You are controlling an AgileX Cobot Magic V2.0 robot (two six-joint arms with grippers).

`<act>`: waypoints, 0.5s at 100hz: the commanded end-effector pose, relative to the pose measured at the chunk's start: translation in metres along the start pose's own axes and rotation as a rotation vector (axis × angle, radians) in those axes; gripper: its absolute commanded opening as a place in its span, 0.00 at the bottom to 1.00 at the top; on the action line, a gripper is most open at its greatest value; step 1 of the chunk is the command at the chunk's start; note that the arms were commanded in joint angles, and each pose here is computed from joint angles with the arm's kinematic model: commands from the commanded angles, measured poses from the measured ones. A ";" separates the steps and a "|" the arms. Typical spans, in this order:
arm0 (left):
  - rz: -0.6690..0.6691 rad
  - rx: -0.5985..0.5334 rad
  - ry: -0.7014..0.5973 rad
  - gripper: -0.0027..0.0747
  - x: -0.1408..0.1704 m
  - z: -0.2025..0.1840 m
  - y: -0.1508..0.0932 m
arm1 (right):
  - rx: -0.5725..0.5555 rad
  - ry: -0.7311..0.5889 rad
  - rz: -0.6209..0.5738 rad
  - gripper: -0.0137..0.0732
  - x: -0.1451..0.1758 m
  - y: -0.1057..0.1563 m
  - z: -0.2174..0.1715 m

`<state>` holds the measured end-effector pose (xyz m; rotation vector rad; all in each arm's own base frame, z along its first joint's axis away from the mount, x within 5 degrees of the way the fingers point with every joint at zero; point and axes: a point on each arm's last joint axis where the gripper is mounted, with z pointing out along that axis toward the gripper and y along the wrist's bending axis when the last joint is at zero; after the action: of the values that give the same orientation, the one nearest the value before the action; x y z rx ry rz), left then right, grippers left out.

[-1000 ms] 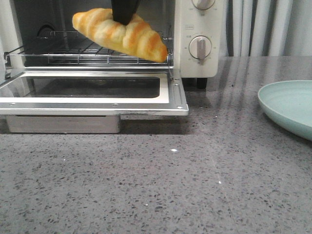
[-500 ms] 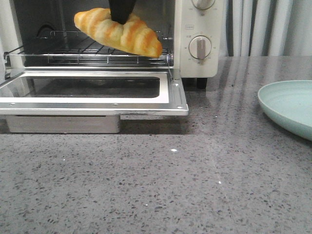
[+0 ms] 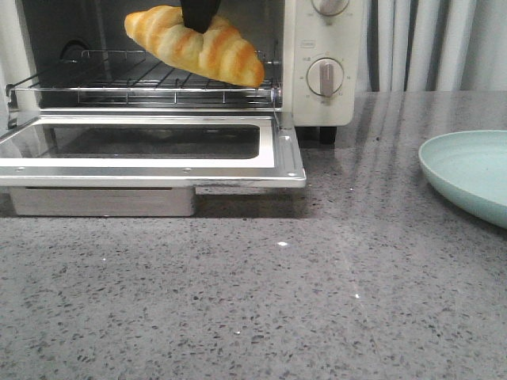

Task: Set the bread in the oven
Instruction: 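Lower the bread roll onto the oven rack and open the right gripper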

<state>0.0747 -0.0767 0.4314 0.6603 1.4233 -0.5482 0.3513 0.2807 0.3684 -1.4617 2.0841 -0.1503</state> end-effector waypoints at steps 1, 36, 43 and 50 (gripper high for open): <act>-0.007 0.021 -0.109 0.01 -0.017 -0.003 -0.001 | 0.077 -0.071 0.011 0.16 -0.001 -0.011 -0.038; -0.007 0.021 -0.109 0.01 -0.017 -0.003 -0.001 | 0.089 -0.083 0.047 0.62 -0.002 -0.013 -0.038; -0.007 0.021 -0.109 0.01 -0.017 -0.003 -0.001 | 0.089 -0.082 0.049 0.62 -0.002 -0.013 -0.038; -0.007 0.021 -0.109 0.01 -0.017 -0.003 -0.001 | 0.086 -0.077 0.051 0.62 -0.001 -0.012 -0.038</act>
<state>0.0747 -0.0767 0.4314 0.6603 1.4233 -0.5482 0.3496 0.2815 0.3679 -1.4324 2.1151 -0.1368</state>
